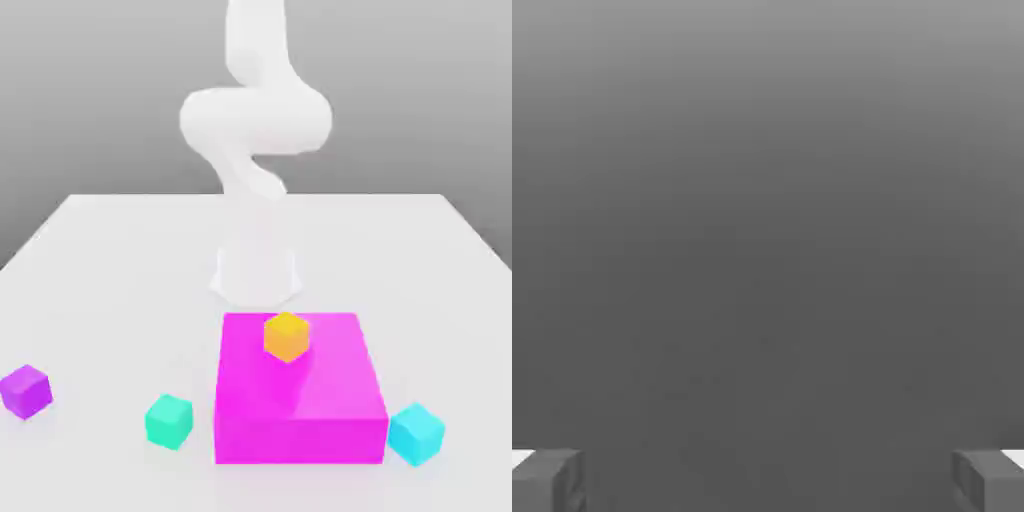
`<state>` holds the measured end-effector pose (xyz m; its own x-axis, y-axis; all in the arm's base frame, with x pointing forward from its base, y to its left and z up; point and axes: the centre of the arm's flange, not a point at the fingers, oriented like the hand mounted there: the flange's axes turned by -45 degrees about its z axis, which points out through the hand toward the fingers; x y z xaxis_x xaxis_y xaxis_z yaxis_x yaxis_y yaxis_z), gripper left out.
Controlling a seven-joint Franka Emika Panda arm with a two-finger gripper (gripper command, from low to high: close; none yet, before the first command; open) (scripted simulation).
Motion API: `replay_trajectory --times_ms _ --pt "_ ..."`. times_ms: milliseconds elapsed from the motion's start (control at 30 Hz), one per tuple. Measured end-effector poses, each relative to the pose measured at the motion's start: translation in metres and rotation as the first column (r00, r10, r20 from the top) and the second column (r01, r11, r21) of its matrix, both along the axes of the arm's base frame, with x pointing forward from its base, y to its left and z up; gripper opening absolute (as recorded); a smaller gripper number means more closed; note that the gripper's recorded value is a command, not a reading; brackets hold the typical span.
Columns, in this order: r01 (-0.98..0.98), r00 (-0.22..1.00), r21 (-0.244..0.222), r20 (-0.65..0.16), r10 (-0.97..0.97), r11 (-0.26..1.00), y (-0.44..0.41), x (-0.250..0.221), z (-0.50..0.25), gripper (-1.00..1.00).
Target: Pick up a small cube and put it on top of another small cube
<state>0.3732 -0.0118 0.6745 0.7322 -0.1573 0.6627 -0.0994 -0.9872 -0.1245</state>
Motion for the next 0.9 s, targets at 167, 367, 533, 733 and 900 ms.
replay_trajectory --times_ms 167,367,533,733,900 --pt "0.213 0.971 0.199 -0.154 -0.184 0.957 -0.021 0.044 -0.08 0.0" --pt "0.5 0.849 0.316 -0.364 -0.384 0.806 -0.04 0.073 -0.18 0.0" --pt "0.726 0.669 0.311 -0.527 -0.524 0.613 -0.054 0.079 -0.264 0.0" --pt "0.924 0.375 0.21 -0.662 -0.648 0.321 -0.071 0.065 -0.358 0.0" --pt "0.996 0.087 0.085 -0.702 -0.707 0.038 -0.09 0.037 -0.427 0.0"
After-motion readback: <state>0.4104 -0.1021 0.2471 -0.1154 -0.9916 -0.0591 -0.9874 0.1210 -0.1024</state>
